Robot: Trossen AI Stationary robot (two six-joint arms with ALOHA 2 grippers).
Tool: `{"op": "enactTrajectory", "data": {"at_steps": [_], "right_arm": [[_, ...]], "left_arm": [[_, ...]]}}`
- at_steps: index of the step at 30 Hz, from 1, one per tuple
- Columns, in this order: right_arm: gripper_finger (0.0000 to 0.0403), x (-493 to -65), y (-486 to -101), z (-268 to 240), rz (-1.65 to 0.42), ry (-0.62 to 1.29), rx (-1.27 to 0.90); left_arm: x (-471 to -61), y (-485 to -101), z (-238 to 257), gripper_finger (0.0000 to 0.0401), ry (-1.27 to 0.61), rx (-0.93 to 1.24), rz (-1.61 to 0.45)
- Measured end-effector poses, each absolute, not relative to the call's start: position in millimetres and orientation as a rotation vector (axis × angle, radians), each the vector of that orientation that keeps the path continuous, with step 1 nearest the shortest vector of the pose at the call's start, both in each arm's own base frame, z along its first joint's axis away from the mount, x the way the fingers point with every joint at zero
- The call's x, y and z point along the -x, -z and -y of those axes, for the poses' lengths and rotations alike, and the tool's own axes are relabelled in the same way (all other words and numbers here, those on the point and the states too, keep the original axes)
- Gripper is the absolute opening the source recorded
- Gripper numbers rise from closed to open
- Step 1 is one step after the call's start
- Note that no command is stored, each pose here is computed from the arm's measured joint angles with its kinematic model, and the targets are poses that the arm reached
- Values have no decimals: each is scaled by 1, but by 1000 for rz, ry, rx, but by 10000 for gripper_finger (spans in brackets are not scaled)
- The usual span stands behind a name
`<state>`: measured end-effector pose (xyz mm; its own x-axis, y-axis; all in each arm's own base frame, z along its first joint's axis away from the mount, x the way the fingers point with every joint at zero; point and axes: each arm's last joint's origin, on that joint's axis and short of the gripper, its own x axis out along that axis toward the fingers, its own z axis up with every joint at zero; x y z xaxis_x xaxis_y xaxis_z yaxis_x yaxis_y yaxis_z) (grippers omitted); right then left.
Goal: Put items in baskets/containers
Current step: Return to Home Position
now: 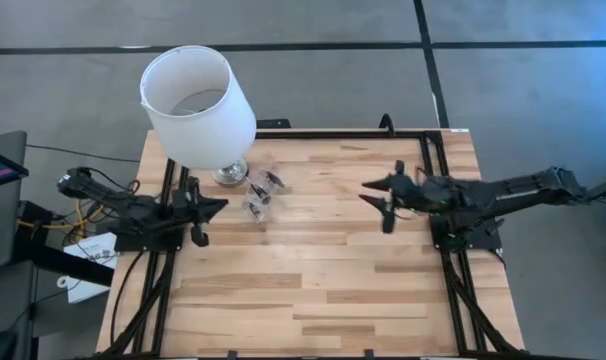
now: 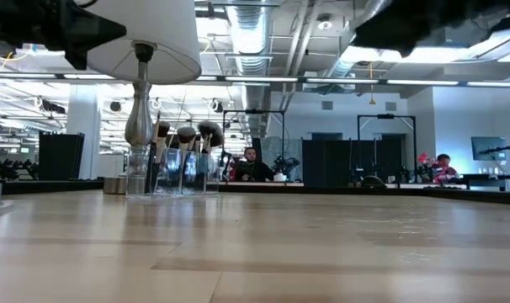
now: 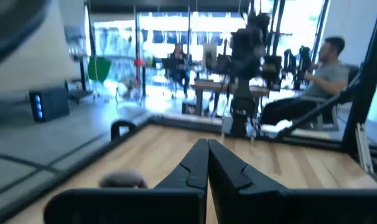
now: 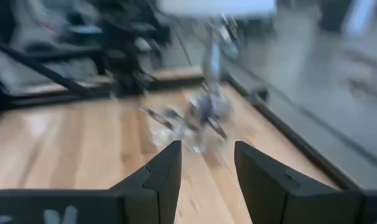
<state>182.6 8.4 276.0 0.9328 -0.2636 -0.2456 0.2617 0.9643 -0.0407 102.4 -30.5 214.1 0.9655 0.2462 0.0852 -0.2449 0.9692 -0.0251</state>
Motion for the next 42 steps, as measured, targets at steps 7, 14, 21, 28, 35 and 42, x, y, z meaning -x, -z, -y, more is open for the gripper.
{"op": "enactTrajectory", "data": {"at_steps": [7,14,21,28,35,42], "right_arm": [[141,-130,-253,-17,-3,103,77],[137,-97,-226,-17,116,-5,75],[138,-85,-210,-15,173,-13,57],[133,-90,-194,-17,108,-35,119],[134,-94,-177,-18,99,-30,144],[133,-95,-171,-17,60,-29,98]], "left_arm": [[-81,-213,19,6,-252,4,138],[-80,-208,19,6,-242,-17,104],[-79,-212,19,6,-249,-17,141],[-87,-188,22,6,-240,-10,145],[-88,-183,25,6,-170,-8,166],[-89,-183,31,10,27,-145,182]]}}
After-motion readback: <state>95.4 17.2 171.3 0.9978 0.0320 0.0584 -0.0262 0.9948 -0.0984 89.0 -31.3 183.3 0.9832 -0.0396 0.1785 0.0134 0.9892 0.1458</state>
